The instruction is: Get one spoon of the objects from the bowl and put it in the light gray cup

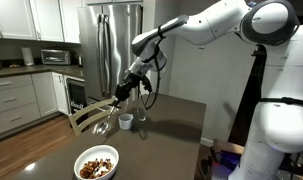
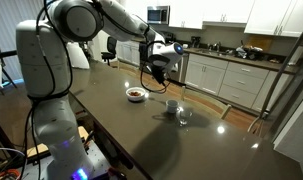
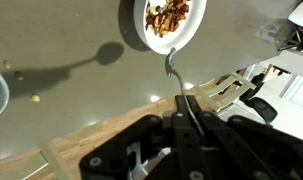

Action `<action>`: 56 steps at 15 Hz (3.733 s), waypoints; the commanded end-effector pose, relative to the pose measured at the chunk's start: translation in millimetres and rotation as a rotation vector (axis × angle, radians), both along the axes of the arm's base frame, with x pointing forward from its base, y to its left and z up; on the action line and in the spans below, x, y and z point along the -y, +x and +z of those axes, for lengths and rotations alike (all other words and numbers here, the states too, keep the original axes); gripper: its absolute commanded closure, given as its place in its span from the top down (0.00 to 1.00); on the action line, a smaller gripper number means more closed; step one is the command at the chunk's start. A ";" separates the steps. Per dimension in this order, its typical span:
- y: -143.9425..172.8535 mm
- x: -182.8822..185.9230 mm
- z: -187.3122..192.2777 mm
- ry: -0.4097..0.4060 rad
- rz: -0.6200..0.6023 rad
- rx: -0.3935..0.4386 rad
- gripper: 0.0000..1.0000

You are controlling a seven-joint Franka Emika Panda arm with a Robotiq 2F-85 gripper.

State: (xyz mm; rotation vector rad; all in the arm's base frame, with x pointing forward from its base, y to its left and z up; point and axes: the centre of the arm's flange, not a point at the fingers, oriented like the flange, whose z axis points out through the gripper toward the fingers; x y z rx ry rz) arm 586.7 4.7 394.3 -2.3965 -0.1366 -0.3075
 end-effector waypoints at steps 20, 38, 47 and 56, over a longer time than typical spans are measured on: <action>-22.9 -57.8 -152.2 0.247 0.149 -0.155 0.03; -15.2 -30.1 -101.4 -0.087 0.140 -0.081 1.00; -21.2 -23.9 -19.4 -0.525 0.113 0.044 1.00; -44.2 -21.5 71.8 -0.744 0.072 0.036 1.00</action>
